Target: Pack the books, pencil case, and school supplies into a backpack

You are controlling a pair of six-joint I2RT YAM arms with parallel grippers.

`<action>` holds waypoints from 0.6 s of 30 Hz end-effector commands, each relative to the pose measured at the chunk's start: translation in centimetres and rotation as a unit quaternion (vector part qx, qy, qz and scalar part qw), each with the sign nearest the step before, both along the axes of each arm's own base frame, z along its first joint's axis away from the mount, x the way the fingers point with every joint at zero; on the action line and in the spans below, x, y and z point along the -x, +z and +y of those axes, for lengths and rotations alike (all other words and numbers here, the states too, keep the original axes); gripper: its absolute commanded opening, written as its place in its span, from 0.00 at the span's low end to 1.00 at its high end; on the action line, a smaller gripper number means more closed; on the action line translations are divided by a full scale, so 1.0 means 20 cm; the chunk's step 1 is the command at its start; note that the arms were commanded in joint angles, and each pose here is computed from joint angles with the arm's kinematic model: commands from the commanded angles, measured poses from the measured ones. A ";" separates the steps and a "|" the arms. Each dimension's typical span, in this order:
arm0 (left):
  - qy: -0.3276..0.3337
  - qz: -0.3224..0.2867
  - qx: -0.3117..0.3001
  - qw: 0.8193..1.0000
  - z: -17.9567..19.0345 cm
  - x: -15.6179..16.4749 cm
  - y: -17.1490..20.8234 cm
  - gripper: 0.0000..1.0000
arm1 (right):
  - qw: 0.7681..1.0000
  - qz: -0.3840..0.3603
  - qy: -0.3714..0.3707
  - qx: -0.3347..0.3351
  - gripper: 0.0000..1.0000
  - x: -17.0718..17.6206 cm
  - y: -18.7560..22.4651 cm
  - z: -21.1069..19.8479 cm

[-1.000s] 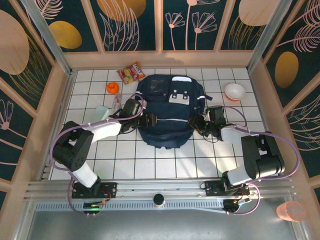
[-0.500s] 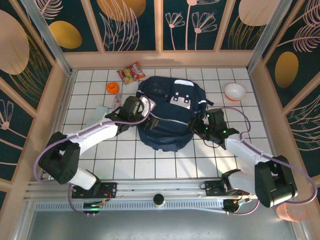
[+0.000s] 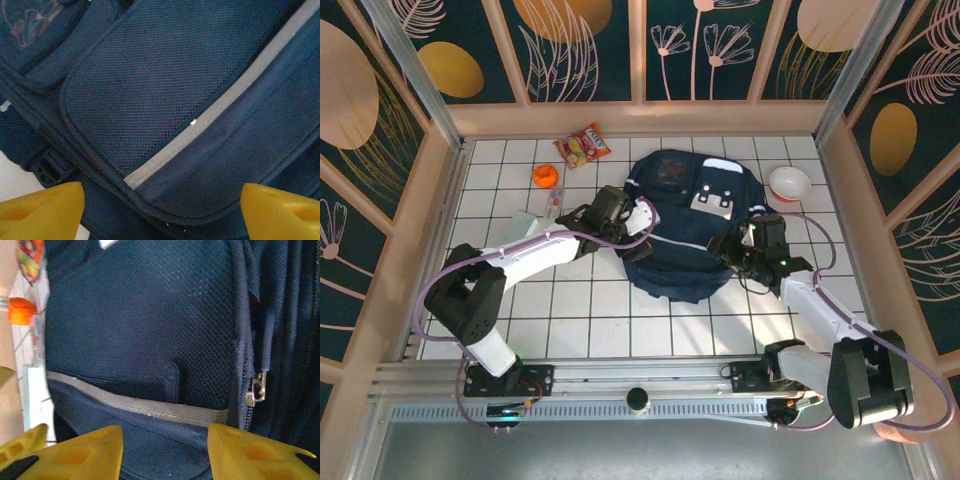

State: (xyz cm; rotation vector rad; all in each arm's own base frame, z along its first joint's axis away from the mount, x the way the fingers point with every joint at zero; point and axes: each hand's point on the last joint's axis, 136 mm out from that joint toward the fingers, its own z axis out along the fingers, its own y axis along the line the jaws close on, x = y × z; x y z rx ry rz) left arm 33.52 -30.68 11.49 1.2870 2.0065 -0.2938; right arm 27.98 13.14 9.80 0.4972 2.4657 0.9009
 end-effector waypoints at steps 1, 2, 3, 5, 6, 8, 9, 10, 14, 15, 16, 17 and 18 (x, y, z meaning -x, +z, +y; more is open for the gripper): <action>0.020 0.003 -0.003 1.000 0.06 0.04 -0.02 0.81 | 1.000 0.024 0.007 -0.007 0.48 0.00 -0.08 0.02; 0.025 0.013 -0.004 1.000 0.08 0.07 -0.04 0.80 | 1.000 0.023 0.009 -0.001 0.48 -0.01 -0.10 0.02; 0.030 0.022 -0.005 0.999 0.10 0.09 -0.07 0.80 | 1.000 0.025 0.012 0.004 0.47 -0.02 -0.12 0.03; 0.036 0.037 -0.004 0.999 0.13 0.15 -0.09 0.79 | 0.999 0.027 0.042 0.004 0.44 -0.03 -0.14 0.09; 0.036 0.042 0.002 0.998 0.14 0.17 -0.08 0.79 | 0.998 0.028 0.063 0.012 0.43 -0.02 -0.16 0.14; 0.029 0.040 0.016 0.999 0.15 0.21 -0.05 0.78 | 0.995 0.026 0.098 0.024 0.43 0.01 -0.19 0.24; 0.024 0.034 0.024 0.999 0.15 0.22 -0.02 0.78 | 0.993 0.029 0.115 0.025 0.43 0.03 -0.21 0.29; 0.018 0.028 0.032 0.999 0.15 0.24 0.01 0.78 | 0.992 0.030 0.122 0.025 0.43 0.05 -0.22 0.32; -0.006 0.006 0.043 0.999 0.14 0.26 0.09 0.78 | 0.989 0.026 0.146 0.010 0.43 0.10 -0.24 0.44; -0.010 -0.001 0.041 0.999 0.14 0.25 0.10 0.78 | 0.989 0.015 0.149 0.009 0.43 0.09 -0.21 0.46; -0.016 -0.008 0.037 0.999 0.13 0.24 0.11 0.78 | 0.989 0.003 0.151 0.008 0.43 0.07 -0.16 0.47; -0.028 -0.019 0.031 0.999 0.12 0.24 0.12 0.78 | 0.988 -0.012 0.151 0.009 0.44 0.05 -0.11 0.48; -0.040 -0.028 0.025 0.998 0.12 0.23 0.13 0.78 | 0.988 -0.027 0.150 0.011 0.44 0.03 -0.05 0.48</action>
